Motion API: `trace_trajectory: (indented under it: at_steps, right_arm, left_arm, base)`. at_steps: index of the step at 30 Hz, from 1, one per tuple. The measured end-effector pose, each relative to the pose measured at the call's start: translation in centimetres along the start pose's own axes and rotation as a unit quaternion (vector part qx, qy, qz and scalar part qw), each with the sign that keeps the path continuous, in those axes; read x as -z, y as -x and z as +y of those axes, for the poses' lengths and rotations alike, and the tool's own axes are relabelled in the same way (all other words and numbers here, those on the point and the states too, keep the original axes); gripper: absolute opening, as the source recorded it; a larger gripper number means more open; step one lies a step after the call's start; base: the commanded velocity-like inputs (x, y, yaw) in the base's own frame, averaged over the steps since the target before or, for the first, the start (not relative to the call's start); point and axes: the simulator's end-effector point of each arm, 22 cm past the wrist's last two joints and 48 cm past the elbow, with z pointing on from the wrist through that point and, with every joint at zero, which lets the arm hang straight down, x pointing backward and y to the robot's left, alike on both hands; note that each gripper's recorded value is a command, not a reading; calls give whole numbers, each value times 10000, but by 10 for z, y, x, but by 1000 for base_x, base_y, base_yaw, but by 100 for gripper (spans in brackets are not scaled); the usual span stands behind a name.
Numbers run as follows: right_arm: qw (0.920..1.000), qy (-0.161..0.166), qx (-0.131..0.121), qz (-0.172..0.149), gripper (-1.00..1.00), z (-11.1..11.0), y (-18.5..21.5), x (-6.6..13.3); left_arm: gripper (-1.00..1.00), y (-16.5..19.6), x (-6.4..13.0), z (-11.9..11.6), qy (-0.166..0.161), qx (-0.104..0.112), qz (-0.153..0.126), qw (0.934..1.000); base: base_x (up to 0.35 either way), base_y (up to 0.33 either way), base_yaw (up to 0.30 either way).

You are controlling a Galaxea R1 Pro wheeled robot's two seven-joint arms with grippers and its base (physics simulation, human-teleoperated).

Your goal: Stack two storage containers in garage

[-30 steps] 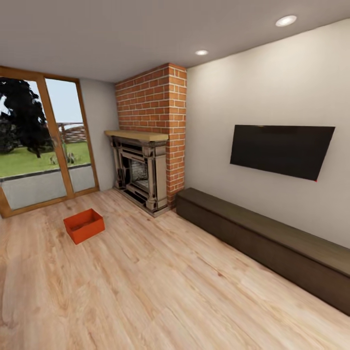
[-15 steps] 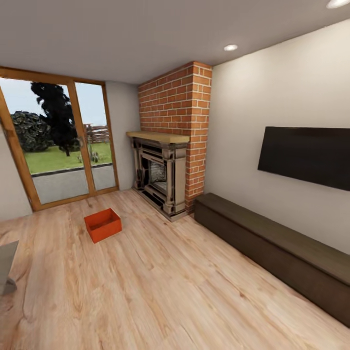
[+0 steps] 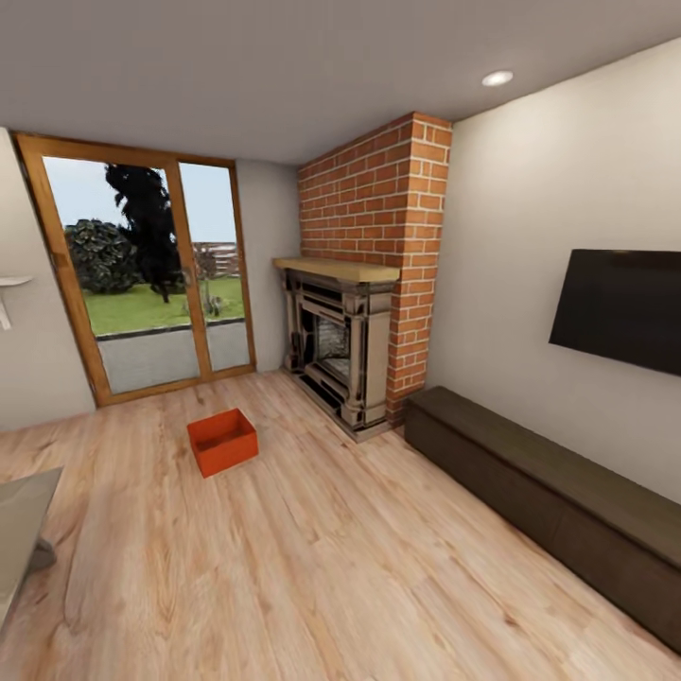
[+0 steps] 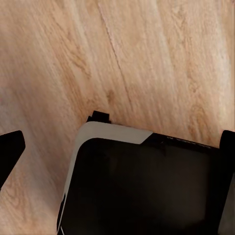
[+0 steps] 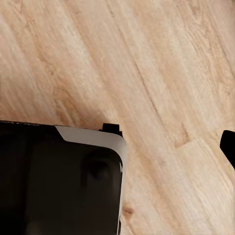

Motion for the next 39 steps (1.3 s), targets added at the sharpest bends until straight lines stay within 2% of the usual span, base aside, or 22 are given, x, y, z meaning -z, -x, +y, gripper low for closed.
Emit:
trace_trajectory:
  at_steps: [5,34,39]
  right_arm:
    - [10000,6,-10,-6,100,1,0,0]
    - [10000,-4,-10,1,100,0,0,0]
    - [10000,-1,-10,4,100,0,0,0]
  left_arm:
    - [100,0,0,0,2,0,0,10000]
    - [100,0,0,0,0,1,0,10000]
    - [100,0,0,-1,-3,0,1,10000]
  base:
    - [323,0,61]
    - [323,0,265]
    - [323,0,56]
